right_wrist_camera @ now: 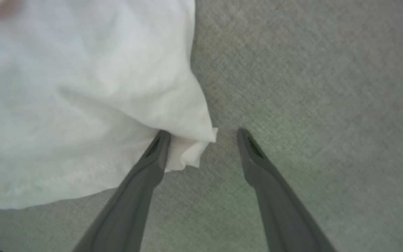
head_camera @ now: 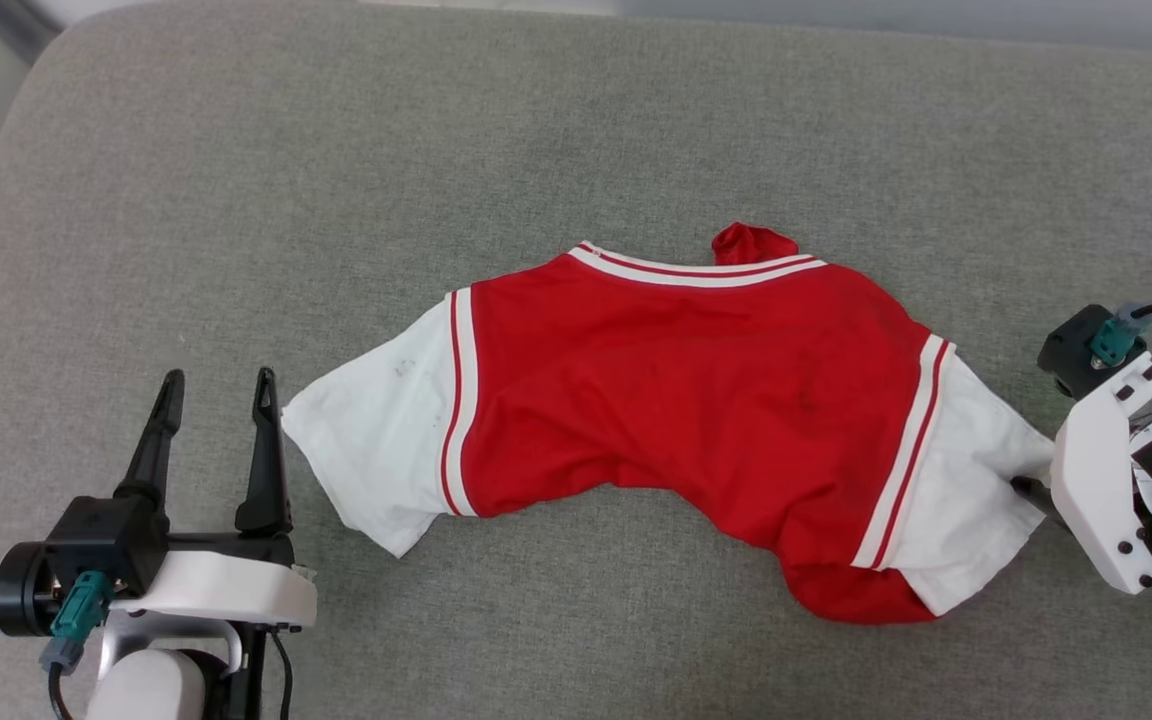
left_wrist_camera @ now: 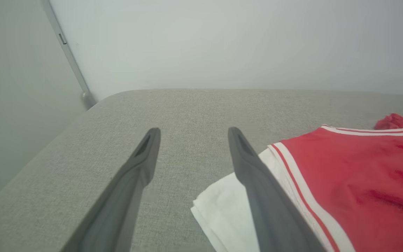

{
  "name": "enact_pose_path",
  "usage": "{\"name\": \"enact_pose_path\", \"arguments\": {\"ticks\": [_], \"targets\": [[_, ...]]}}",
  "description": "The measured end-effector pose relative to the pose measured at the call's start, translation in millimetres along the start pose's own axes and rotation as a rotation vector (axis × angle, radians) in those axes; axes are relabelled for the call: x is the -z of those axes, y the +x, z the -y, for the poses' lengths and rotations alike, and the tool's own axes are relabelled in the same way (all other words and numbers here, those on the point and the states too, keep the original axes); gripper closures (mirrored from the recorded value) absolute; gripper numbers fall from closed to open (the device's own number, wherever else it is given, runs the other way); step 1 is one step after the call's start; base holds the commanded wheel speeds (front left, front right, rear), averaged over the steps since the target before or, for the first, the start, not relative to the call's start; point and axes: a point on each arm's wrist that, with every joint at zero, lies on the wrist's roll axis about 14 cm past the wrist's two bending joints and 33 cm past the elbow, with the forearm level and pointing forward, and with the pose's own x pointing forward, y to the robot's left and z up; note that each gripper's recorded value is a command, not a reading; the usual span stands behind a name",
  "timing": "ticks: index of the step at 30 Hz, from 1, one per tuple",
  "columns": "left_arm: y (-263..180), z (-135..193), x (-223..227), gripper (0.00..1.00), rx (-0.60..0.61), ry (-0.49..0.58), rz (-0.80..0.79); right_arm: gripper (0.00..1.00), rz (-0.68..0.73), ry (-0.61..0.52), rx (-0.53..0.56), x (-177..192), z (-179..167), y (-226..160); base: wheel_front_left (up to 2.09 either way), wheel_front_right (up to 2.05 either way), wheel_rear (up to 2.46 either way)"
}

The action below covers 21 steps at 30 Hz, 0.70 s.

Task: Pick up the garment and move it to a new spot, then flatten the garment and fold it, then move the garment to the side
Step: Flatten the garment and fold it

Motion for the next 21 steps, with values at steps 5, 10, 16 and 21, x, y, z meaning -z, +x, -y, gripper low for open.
{"name": "enact_pose_path", "arguments": {"ticks": [5,10,16,21], "targets": [[1.6,-2.4,1.7,0.0,-0.005,0.006,0.0,0.47,0.005,-0.006,-0.006,2.4,-0.8,3.5,0.0,0.0,0.0],[1.8,-5.4,-7.1,0.0,0.005,0.019,0.026,1.0,0.067,0.005,-0.002,-0.1,-4.9,-6.8,0.0,0.0,0.0],[13.8,-9.9,-38.0,0.0,0.057,0.074,0.11,1.0,0.204,0.015,0.077,-13.5,12.7,-45.1,0.0,0.0,0.0],[33.2,-9.9,-65.1,0.0,0.112,0.117,0.149,1.0,0.285,0.013,0.129,-20.3,24.6,-73.0,0.0,0.0,0.0]]}}
